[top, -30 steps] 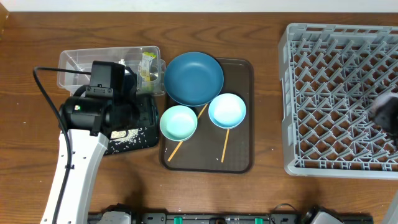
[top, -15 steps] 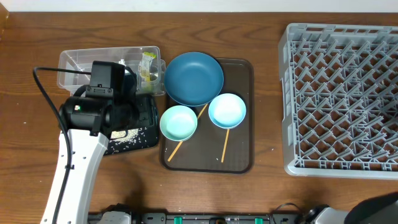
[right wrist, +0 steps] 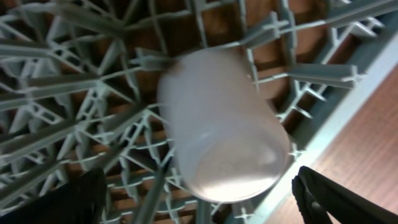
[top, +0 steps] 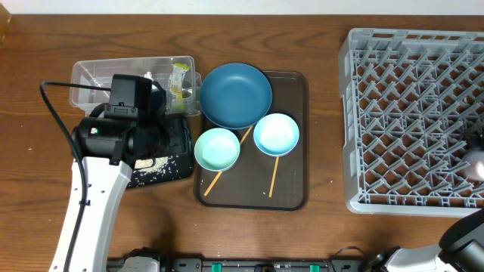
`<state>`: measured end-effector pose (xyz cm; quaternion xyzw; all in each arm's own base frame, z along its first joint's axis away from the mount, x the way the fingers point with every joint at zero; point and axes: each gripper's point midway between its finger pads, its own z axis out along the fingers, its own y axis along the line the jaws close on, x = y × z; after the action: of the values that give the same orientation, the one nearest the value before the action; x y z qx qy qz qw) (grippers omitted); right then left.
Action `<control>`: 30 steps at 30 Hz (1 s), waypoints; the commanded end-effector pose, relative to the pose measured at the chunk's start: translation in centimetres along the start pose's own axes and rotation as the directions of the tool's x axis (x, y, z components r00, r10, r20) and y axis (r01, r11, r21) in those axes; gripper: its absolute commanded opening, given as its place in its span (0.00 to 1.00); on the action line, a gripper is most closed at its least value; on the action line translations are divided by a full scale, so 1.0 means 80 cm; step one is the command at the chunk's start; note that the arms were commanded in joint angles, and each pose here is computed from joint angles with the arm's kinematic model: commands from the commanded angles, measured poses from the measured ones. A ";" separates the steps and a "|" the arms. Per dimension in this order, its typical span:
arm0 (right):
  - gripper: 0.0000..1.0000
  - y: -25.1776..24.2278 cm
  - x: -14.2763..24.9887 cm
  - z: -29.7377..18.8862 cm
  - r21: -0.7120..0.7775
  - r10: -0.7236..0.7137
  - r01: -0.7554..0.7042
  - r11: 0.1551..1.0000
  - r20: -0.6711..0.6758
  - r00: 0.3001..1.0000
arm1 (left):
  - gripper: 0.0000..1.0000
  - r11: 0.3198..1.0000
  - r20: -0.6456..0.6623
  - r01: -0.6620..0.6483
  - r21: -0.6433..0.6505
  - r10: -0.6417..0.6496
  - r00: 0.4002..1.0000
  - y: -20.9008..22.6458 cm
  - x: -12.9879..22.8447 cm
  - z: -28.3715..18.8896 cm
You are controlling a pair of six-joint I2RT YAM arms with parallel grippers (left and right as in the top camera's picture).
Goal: Sort waste into correct bins and load items into the dishwasher rack
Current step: 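Place the pink cup into the dishwasher rack with the right gripper, then reach the right gripper to the light blue bowl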
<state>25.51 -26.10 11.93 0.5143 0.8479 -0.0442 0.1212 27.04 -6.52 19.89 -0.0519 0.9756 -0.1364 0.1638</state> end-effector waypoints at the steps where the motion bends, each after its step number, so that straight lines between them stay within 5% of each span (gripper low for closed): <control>1: 0.96 0.017 -0.008 -0.010 -0.088 0.014 -0.013 0.996 0.017 1.000 | 0.64 1.000 0.007 -0.004 -0.014 0.004 1.000 0.004 -0.002 -0.003; 10: 0.90 0.069 -0.001 -0.057 -0.309 -0.057 0.073 0.948 0.060 0.997 | 0.65 1.000 0.008 -0.004 -0.014 0.004 1.000 0.004 -0.002 -0.003; 15: 0.86 0.143 0.031 -0.121 -0.505 -0.240 0.296 0.811 0.175 0.955 | 0.65 1.000 0.008 -0.004 -0.014 0.004 1.000 0.004 -0.002 -0.003; 25: 0.81 0.279 0.189 -0.187 -0.553 -0.632 0.684 0.476 0.325 0.703 | 0.65 1.000 0.008 -0.004 -0.014 0.004 1.000 0.004 -0.002 -0.003; 30: 0.64 0.325 0.274 -0.168 -0.501 -0.772 0.785 0.364 0.310 0.555 | 0.65 1.000 0.008 -0.004 -0.014 0.004 1.000 0.004 -0.002 -0.003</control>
<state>36.16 5.07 22.21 0.0207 0.9450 0.1896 0.2658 27.04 -6.40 19.86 -0.0517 0.9761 -0.1328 0.1640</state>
